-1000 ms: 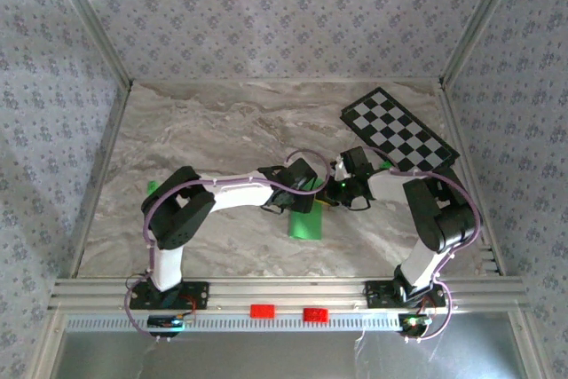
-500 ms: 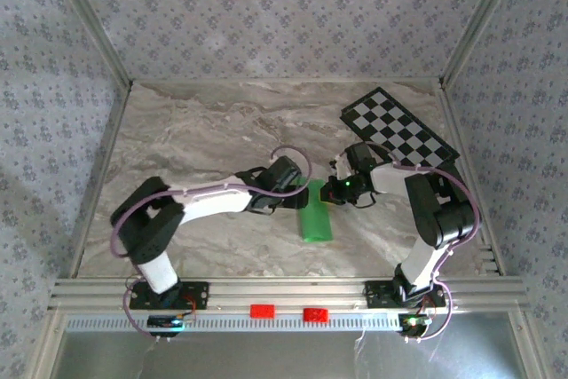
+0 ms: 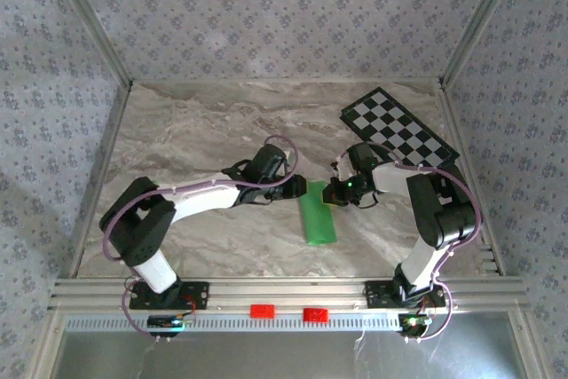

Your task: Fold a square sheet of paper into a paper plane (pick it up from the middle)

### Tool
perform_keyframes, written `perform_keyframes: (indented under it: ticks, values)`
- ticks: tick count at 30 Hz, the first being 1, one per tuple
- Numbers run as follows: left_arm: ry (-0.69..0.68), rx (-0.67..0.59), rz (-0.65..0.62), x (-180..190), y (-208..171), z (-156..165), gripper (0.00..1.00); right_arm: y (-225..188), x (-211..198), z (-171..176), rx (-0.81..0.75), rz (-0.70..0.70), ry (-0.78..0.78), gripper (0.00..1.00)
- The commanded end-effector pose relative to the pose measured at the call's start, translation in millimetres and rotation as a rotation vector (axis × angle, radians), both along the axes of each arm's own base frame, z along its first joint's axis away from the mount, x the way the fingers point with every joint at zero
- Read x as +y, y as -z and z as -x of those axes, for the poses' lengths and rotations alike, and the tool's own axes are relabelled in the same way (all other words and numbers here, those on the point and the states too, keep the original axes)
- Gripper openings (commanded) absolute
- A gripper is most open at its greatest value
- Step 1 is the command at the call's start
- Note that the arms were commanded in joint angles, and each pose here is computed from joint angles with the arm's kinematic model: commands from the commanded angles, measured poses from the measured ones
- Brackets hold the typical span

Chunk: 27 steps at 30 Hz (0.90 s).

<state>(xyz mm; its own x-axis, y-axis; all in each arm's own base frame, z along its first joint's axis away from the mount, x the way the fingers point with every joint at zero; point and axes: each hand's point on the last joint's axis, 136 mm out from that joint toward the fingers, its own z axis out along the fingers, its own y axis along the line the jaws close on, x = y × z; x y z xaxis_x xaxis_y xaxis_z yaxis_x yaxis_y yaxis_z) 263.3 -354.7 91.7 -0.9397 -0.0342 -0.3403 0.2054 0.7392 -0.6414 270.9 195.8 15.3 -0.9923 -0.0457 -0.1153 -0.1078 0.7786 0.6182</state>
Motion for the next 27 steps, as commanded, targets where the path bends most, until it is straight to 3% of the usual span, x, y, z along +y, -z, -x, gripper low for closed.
perform_keyframes:
  ticks: [1,6,27]
  values:
    - [0.010,0.032,0.006,-12,1,6,0.50,33,-30,31,0.131,0.154,0.022,0.00]
    - [-0.014,0.049,-0.126,-3,19,10,0.62,32,-29,30,0.138,0.141,0.031,0.00]
    - [0.031,0.122,-0.131,-26,48,23,0.58,31,-29,29,0.144,0.117,0.044,0.00]
